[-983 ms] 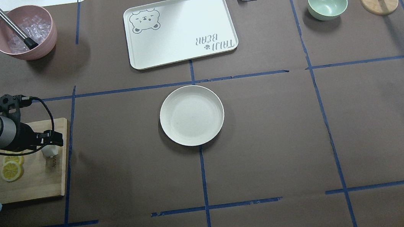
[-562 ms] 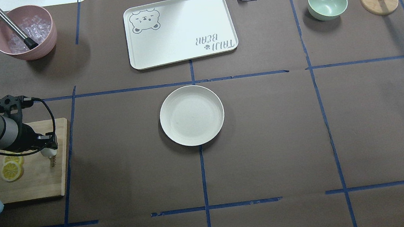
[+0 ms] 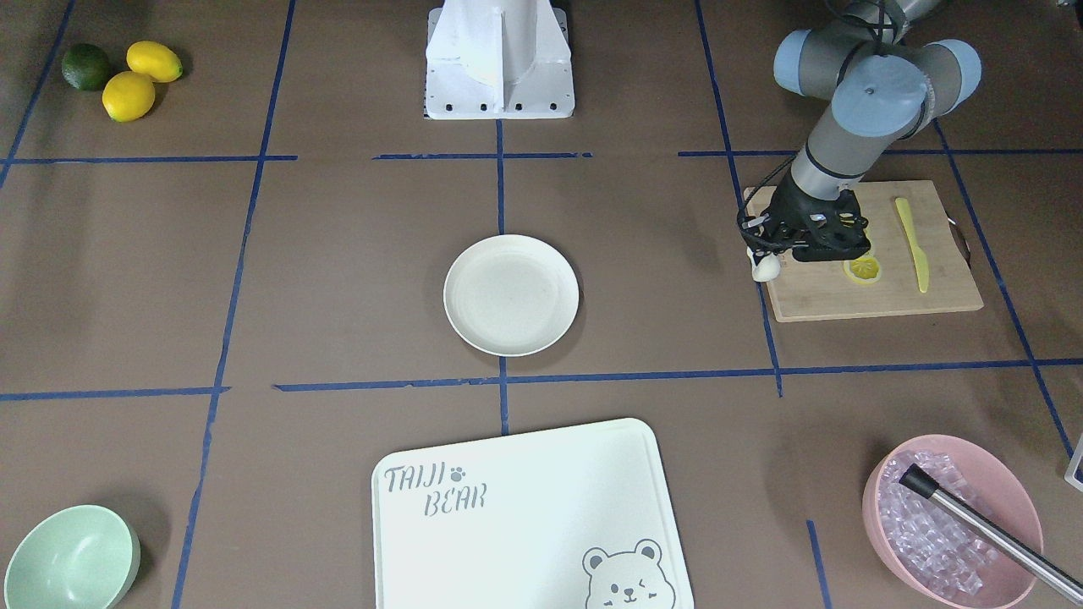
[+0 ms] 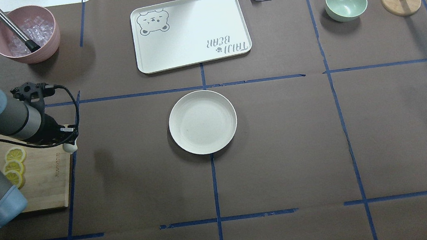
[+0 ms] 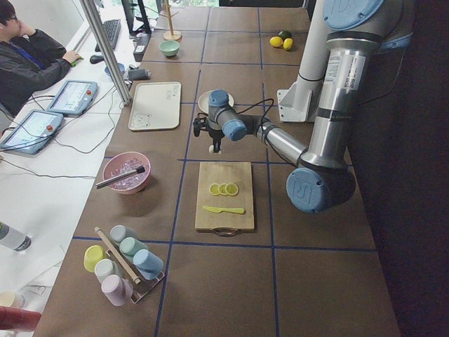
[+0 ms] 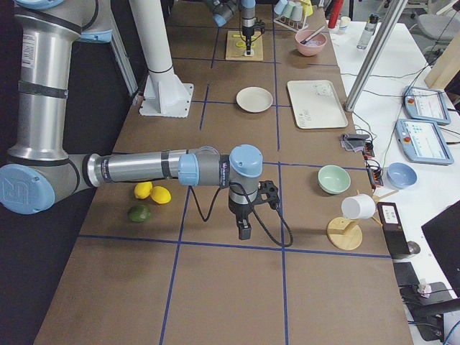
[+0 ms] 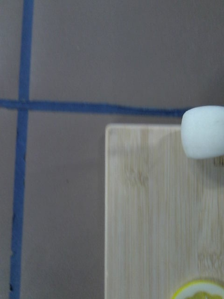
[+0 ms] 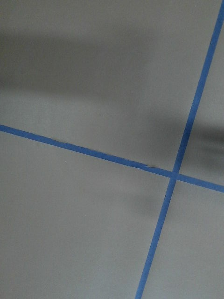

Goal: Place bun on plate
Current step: 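Carry the bun with the left gripper over the white plate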

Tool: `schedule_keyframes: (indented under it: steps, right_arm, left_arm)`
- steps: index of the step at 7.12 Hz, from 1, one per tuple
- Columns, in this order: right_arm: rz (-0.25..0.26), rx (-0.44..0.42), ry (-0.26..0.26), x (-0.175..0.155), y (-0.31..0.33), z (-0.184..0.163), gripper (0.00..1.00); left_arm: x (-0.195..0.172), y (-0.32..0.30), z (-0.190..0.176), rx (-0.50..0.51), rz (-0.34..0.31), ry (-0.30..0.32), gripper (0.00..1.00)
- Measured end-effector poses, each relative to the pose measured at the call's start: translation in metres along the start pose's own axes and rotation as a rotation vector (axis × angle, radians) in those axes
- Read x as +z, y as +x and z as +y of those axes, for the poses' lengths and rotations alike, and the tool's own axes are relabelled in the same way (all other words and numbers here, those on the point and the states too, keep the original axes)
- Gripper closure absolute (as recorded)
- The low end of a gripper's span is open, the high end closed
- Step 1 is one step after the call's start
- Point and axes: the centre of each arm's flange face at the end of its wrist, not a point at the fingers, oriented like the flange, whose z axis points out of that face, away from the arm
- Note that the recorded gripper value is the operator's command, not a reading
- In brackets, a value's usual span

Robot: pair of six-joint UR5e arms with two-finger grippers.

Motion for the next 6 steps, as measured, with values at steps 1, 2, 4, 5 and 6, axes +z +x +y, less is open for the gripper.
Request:
schedule_keyframes:
  steps: [1, 2, 4, 5, 6]
  right_arm:
    - [-0.002, 0.000, 0.000, 0.000, 0.000, 0.000, 0.00]
    - [-0.006, 0.000, 0.001, 0.000, 0.000, -0.001, 0.00]
    - [-0.011, 0.001, 0.001, 0.001, 0.000, -0.001, 0.00]
    - [-0.012, 0.001, 0.001, 0.001, -0.001, -0.001, 0.00]
    - [-0.013, 0.002, 0.000, 0.001, 0.000, -0.001, 0.00]
  left_arm:
    - [-0.013, 0.051, -0.004, -0.032, -0.001, -0.014, 0.92]
    - [-0.021, 0.112, -0.001, -0.075, 0.008, -0.035, 0.91]
    - [-0.017, 0.234, -0.006, -0.168, 0.022, -0.029, 0.91]
    - [-0.005, 0.288, -0.009, -0.200, 0.016, -0.009, 0.88]
    - [0.009, 0.322, -0.010, -0.214, 0.017, 0.002, 0.86]
